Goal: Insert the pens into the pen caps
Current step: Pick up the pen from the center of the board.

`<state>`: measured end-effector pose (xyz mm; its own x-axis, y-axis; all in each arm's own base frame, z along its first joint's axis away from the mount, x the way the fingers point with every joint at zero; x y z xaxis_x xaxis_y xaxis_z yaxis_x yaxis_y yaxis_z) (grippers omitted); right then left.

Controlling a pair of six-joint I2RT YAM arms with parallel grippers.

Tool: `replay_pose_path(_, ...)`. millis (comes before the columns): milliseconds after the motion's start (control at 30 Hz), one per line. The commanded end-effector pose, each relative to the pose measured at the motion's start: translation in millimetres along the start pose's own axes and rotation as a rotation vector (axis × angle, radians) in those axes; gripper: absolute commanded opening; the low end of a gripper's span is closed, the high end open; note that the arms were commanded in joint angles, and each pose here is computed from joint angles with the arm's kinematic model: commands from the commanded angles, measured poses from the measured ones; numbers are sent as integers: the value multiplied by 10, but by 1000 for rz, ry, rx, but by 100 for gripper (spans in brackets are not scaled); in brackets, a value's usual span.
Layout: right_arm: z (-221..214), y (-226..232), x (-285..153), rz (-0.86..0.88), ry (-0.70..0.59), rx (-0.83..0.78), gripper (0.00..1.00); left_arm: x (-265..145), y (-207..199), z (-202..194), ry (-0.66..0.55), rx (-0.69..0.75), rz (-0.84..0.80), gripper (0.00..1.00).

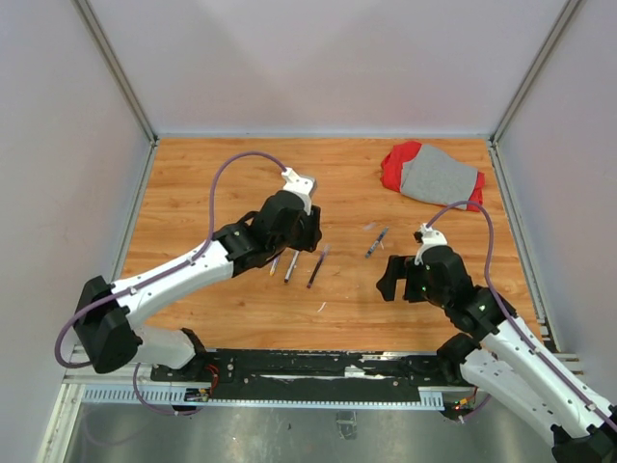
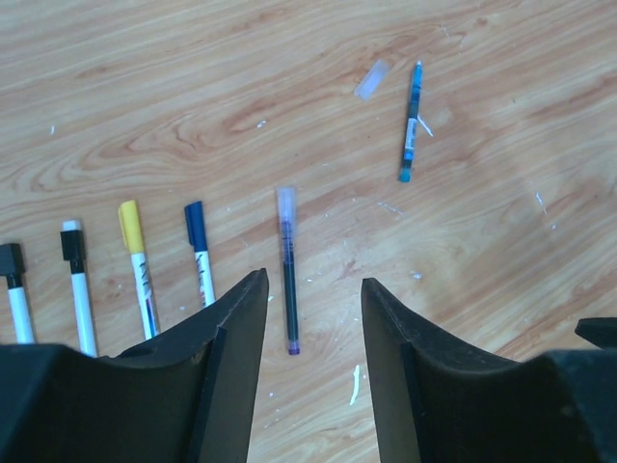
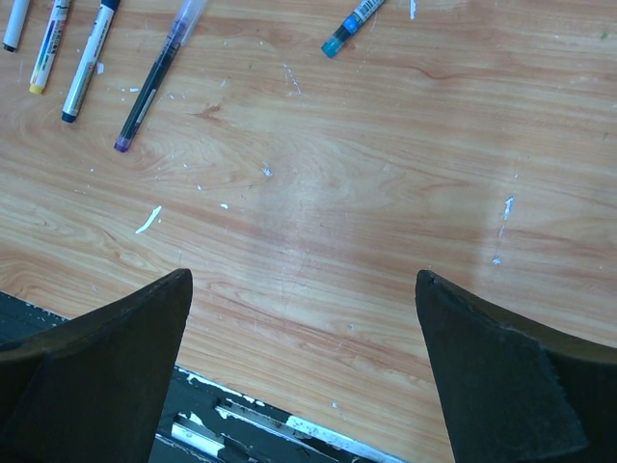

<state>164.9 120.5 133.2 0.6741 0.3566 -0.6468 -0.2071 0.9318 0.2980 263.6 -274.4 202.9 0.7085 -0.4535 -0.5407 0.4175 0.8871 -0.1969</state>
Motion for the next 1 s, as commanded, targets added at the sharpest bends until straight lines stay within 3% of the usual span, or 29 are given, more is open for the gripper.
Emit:
replay_pose_path(0,99,-38,-46,-33,3,-37,99,-117,111,110,-58,-32,-34,49)
replay_pose_path(367,172,-38,101,-91,86,-79,98,-531,699,198,-147,-124,18,52)
replay_pose_path(700,235,-95,331,-116,119,-2,98,-978,743,173,-247,-72,-15,55)
replay_pose_path(967,305,-295,409,-172,109,104,98,-1058,815,68,-261,-54,3,60)
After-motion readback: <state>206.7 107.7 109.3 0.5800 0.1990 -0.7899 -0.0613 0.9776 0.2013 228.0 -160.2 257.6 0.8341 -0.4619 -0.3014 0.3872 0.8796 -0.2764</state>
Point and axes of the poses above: each gripper's point midway between its finger pads, its own x axis out along the fingers, its own y axis along the line the jaws close on, z = x × y, the point moved 2 cm from there along -x, back along the fingers
